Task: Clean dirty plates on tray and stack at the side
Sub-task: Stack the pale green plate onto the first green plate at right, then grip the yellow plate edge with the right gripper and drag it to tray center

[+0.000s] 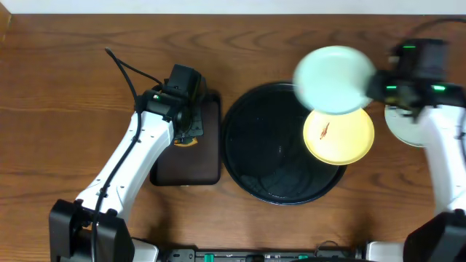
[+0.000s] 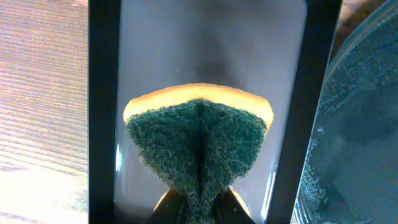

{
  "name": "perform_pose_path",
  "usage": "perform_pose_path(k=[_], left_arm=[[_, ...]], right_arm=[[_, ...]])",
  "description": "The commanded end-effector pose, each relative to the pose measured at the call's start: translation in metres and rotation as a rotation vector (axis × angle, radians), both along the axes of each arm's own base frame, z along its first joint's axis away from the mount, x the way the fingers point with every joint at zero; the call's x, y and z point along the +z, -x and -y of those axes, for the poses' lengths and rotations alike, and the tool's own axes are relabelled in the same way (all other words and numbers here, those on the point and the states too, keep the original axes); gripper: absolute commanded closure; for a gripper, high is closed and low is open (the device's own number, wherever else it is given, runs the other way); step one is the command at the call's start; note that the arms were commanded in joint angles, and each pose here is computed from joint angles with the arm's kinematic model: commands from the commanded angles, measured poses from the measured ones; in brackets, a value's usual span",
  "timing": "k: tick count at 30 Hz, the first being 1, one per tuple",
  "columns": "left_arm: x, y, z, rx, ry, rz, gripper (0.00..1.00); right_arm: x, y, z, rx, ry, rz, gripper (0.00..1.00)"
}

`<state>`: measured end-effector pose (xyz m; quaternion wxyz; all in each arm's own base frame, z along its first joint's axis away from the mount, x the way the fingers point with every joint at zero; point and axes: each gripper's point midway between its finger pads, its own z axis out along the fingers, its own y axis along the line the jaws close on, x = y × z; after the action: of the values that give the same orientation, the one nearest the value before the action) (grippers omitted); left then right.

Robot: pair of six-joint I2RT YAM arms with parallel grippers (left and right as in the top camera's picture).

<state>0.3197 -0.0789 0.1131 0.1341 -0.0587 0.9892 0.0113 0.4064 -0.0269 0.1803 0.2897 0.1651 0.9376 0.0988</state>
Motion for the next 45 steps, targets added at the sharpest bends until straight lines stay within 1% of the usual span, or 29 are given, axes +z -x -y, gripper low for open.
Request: perform_pose_path(k=[1,5,8,14,17,20,21,22,23,24,26,30,32,35,38,40,42,45], left_arm=[[-0.003,0.0,-0.006,0.004,-0.027,-0.006,0.87],[-0.003,0.0,-0.006,0.004,-0.027,-0.006,0.88],[-0.003,0.0,-0.006,0.004,-0.027,-0.006,0.88],[-0.003,0.0,-0.006,0.004,-0.027,-0.006,0.88],[-0.003,0.0,-0.006,0.004,-0.027,-0.006,0.87],[-0.003,0.0,-0.006,0.004,-0.027,-0.006,0.87],[-0.003,0.0,-0.006,0.004,-0.027,-0.006,0.88],[-0.003,0.0,-0.006,0.004,-0.027,-0.006,0.88],[-0.003,0.0,-0.006,0.004,-0.027,-0.006,0.88],[-0.003,0.0,-0.006,0.004,-0.027,-0.006,0.87],[-0.003,0.0,-0.006,0.004,-0.027,-0.006,0.88],[-0.003,0.0,-0.006,0.004,-0.027,-0.006,0.87],[-0.003,0.0,-0.006,0.004,-0.027,-0.006,0.87],[-0.003,0.0,-0.006,0.004,-0.027,-0.006,0.87],[-0.003,0.0,-0.006,0.004,-0.027,-0.006,0.87],[-0.003,0.0,-0.006,0.004,-0.027,-0.006,0.87],[-0.003,0.0,-0.006,0.004,-0.027,-0.006,0.87],[-0.003,0.001,-0.006,0.004,-0.027,-0.007,0.87]], right_arm=[[0.012,0.011,0.08,-0.168,-0.049,0.051,0.99],[-0.001,0.04,0.164,-0.395,-0.005,0.016,0.99],[-0.018,0.052,0.193,-0.471,-0.011,-0.027,0.99],[-0.073,0.062,0.22,-0.539,-0.019,-0.156,0.99],[-0.101,0.062,0.221,-0.538,-0.039,-0.216,0.99],[-0.117,0.062,0.221,-0.521,-0.045,-0.251,0.99],[-0.12,0.062,0.221,-0.517,-0.045,-0.255,0.97],[-0.12,0.061,0.221,-0.516,-0.044,-0.251,0.88],[-0.116,0.059,0.22,-0.509,-0.052,-0.244,0.75],[-0.11,0.056,0.216,-0.482,-0.068,-0.23,0.65],[-0.091,0.049,0.204,-0.421,-0.107,-0.193,0.58],[-0.042,0.046,0.184,-0.369,-0.121,-0.174,0.55],[-0.017,0.053,0.161,-0.329,-0.125,-0.198,0.55],[0.002,0.067,0.121,-0.247,-0.103,-0.255,0.55],[0.004,0.084,0.082,-0.166,-0.03,-0.351,0.54],[-0.004,0.099,0.059,-0.115,0.072,-0.455,0.54],[-0.015,0.109,0.048,-0.127,0.161,-0.528,0.54],[-0.035,0.117,0.039,-0.141,0.276,-0.579,0.53]])
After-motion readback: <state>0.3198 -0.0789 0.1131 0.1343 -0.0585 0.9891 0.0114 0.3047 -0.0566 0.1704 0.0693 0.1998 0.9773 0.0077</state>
